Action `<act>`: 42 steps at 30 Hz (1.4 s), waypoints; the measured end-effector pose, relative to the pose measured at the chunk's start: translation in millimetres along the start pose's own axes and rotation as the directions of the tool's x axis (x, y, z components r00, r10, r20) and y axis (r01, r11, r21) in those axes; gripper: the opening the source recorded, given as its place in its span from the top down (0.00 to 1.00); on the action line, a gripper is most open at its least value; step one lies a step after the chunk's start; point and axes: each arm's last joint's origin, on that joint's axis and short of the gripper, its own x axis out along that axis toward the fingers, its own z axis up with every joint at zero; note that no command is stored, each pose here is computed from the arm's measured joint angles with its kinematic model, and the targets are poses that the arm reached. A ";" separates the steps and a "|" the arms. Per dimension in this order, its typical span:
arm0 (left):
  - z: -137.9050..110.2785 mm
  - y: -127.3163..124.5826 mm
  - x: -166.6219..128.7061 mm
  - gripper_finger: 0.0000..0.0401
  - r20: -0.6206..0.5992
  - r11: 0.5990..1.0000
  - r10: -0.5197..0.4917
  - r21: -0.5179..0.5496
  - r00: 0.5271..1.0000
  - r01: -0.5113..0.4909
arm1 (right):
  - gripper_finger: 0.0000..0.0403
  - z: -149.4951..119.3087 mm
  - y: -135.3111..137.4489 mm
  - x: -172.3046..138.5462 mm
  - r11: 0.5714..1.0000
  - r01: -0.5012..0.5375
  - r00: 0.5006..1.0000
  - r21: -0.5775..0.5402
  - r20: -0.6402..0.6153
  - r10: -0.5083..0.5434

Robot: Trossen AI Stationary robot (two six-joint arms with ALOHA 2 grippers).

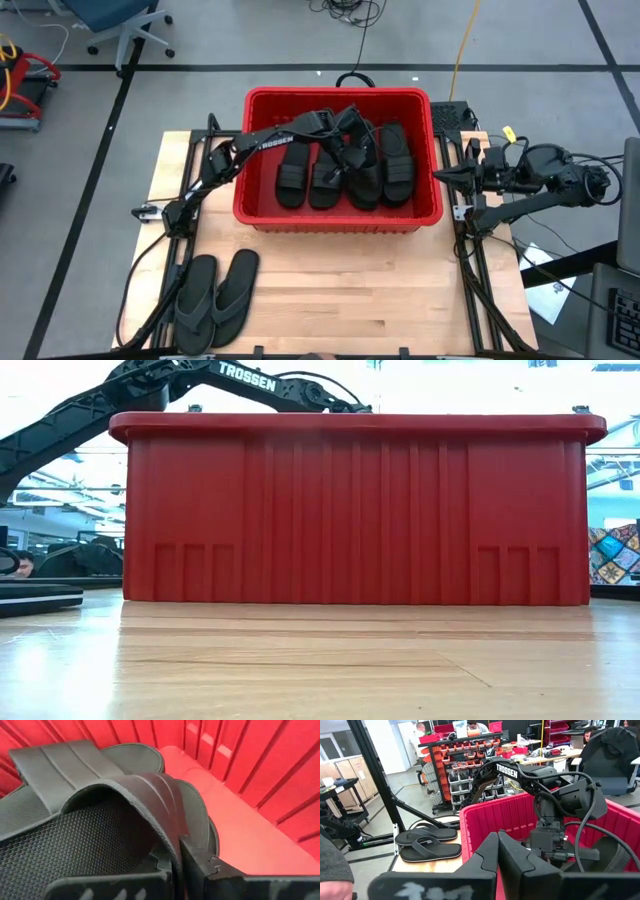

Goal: Pick and place slides into bin
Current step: Put the black slide into the red bin, then put the black slipper into the red bin

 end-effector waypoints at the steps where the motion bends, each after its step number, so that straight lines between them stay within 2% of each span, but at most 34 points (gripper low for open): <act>1: 0.0 0.2 -0.1 0.94 0.000 1.000 0.002 -0.001 1.000 -0.002 | 1.00 0.0 0.0 0.0 1.000 0.000 1.000 0.007 0.000 0.000; 9: 1.0 4.6 -1.5 0.77 -0.018 0.994 0.061 -0.090 0.998 -0.062 | 1.00 0.6 0.1 0.0 1.000 -0.002 1.000 0.027 0.006 0.002; 15: 0.8 5.6 -2.8 0.61 -0.073 0.990 0.105 -0.092 0.992 -0.111 | 1.00 0.8 0.2 0.0 1.000 -0.002 1.000 0.027 0.008 0.002; 21: 5.4 3.9 -4.0 0.52 -0.120 0.986 0.143 -0.068 0.982 -0.152 | 1.00 0.6 0.2 0.0 1.000 -0.004 1.000 0.026 0.006 0.004; 28: 21.9 -0.9 -18.6 0.50 -0.158 0.976 0.214 -0.006 0.964 -0.217 | 1.00 0.5 0.2 0.0 1.000 -0.004 1.000 0.023 0.004 0.004; 34: 25.4 -1.3 -24.6 0.50 -0.170 0.970 0.238 -0.017 0.956 -0.244 | 1.00 0.5 0.2 -0.1 1.000 -0.005 1.000 0.023 0.005 0.005; 37: 31.0 -2.6 -33.6 0.49 -0.197 0.957 0.281 -0.011 0.939 -0.289 | 1.00 0.4 0.2 -0.1 1.000 -0.005 1.000 0.023 0.004 0.005; 42: 65.1 -16.2 -73.9 0.52 -0.185 0.915 0.401 0.126 0.897 -0.383 | 1.00 -0.1 0.1 -0.1 1.000 -0.003 1.000 0.005 -0.002 0.003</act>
